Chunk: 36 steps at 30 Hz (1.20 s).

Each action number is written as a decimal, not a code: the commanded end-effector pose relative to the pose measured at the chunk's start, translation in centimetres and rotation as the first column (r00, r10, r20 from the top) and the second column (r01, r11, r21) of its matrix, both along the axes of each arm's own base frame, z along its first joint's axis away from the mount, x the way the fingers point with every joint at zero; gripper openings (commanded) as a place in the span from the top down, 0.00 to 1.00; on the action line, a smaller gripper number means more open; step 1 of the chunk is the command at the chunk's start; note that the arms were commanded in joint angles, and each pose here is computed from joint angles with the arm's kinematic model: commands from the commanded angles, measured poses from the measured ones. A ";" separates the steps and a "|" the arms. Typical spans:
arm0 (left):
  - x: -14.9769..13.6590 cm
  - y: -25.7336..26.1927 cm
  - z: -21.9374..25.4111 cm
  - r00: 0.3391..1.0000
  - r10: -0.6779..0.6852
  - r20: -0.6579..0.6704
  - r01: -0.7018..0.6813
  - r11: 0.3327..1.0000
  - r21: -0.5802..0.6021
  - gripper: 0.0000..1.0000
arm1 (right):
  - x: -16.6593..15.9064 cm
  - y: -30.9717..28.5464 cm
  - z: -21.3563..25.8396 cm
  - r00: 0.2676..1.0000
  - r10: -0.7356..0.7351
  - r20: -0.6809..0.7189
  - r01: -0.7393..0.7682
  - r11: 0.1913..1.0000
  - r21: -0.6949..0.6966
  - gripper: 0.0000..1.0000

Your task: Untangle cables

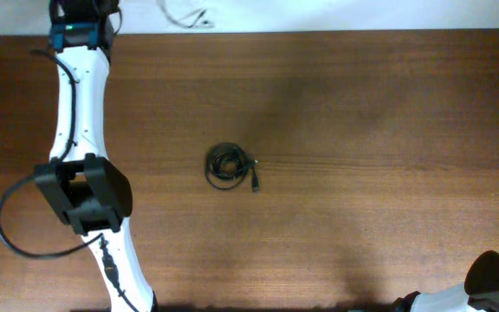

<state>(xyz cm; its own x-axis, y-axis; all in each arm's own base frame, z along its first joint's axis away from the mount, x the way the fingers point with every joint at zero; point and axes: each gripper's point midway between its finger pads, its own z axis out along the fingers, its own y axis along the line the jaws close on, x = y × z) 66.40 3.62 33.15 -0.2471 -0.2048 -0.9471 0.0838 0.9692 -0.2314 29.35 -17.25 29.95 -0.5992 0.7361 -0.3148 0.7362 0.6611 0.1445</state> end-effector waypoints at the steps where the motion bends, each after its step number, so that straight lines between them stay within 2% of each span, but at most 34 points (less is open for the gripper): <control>1: -0.2 14.9 -9.7 0.894 0.424 -0.145 -0.380 0.889 0.257 0.77 | 0.0 -0.2 0.4 1.000 -0.003 0.006 0.003 1.000 -0.017 0.02; 2: -1.3 17.9 -11.1 0.849 0.498 -0.179 -0.440 0.852 0.285 0.74 | 0.0 -0.2 0.4 1.000 -0.003 0.006 0.003 1.000 -0.017 0.02; 3: -2.3 20.0 -12.3 0.818 0.534 -0.213 -0.467 0.833 0.297 0.27 | 0.0 -0.2 0.4 1.000 -0.003 0.007 0.003 1.000 -0.018 0.01; 4: -3.3 21.8 -13.2 0.796 0.553 -0.246 -0.479 0.824 0.301 0.01 | -0.1 -0.2 0.4 1.000 -0.003 0.006 0.003 1.000 -0.018 0.02; 7: -5.3 23.8 -14.9 0.755 0.571 -0.323 -0.484 0.817 0.313 0.01 | 0.0 -0.2 0.4 1.000 -0.003 0.006 0.003 1.000 -0.017 0.01; 8: -5.4 22.8 -15.8 0.769 0.525 -0.366 -0.441 0.849 0.290 0.01 | 0.0 -0.2 0.4 1.000 -0.003 0.007 0.003 1.000 -0.018 0.02; 9: -5.0 20.6 -16.6 0.810 0.419 -0.411 -0.356 0.907 0.224 0.01 | -0.1 -0.2 0.4 1.000 -0.003 0.006 0.003 1.000 -0.018 0.02; 11: -3.7 15.5 -17.2 0.883 0.189 -0.429 -0.176 0.982 0.071 0.01 | 0.0 -0.2 0.4 1.000 -0.003 0.007 0.003 1.000 -0.018 0.02; 12: -3.1 13.2 -17.8 0.894 0.114 -0.433 -0.118 0.993 0.017 0.01 | -0.1 -0.2 0.4 1.000 -0.003 0.006 0.003 1.000 -0.018 0.02; 13: -2.8 11.8 -18.8 0.886 0.098 -0.453 -0.102 0.995 0.017 0.01 | -0.1 -0.2 0.4 1.000 -0.003 0.006 0.003 1.000 -0.018 0.02; 15: -2.5 10.4 -21.2 0.858 0.126 -0.499 -0.108 0.992 0.065 0.01 | 0.0 -0.2 0.4 1.000 -0.003 0.007 0.003 1.000 -0.018 0.02; 17: -2.2 9.8 -23.6 0.836 0.165 -0.523 -0.058 0.975 0.215 0.01 | 0.0 -0.2 0.4 1.000 -0.003 0.006 0.003 1.000 -0.017 0.02; 20: -3.4 13.4 -26.0 0.750 0.383 -0.539 -0.125 0.882 0.454 0.00 | 0.0 -0.2 0.4 1.000 -0.003 0.006 0.003 1.000 -0.017 0.02; 24: -5.6 17.2 -29.4 0.680 0.415 -0.605 -0.148 0.885 0.441 0.03 | -0.1 -0.2 0.4 1.000 -0.003 0.006 0.003 1.000 -0.018 0.02; 26: -6.0 17.3 -30.7 0.695 0.323 -0.643 -0.099 0.928 0.360 0.02 | -0.1 -0.2 0.4 1.000 -0.003 0.006 0.003 1.000 -0.018 0.02; 28: -6.5 18.4 -31.7 0.684 0.319 -0.656 -0.109 0.934 0.340 0.01 | 0.0 -0.2 0.4 1.000 -0.003 0.007 0.003 1.000 -0.018 0.02; 30: -7.6 21.0 -32.1 0.641 0.400 -0.655 -0.163 0.905 0.393 0.01 | -0.1 -0.2 0.4 1.000 -0.003 0.006 0.003 1.000 -0.018 0.02; 32: -9.5 25.1 -31.7 0.553 0.549 -0.627 -0.329 0.835 0.441 0.00 | -0.1 -0.2 0.4 1.000 -0.003 0.006 0.003 1.000 -0.018 0.02; 33: -10.4 26.6 -31.4 0.529 0.571 -0.628 -0.371 0.821 0.435 0.02 | 0.0 -0.2 0.4 1.000 -0.003 0.007 0.003 1.000 -0.018 0.02; 35: -10.2 27.0 -30.0 0.563 0.535 -0.630 -0.371 0.845 0.385 0.03 | 0.0 -0.2 0.4 1.000 -0.003 0.007 0.003 1.000 -0.018 0.02; 36: -9.4 26.7 -28.5 0.601 0.514 -0.612 -0.370 0.858 0.357 0.02 | -0.1 -0.2 0.4 1.000 -0.003 0.006 0.003 1.000 -0.018 0.02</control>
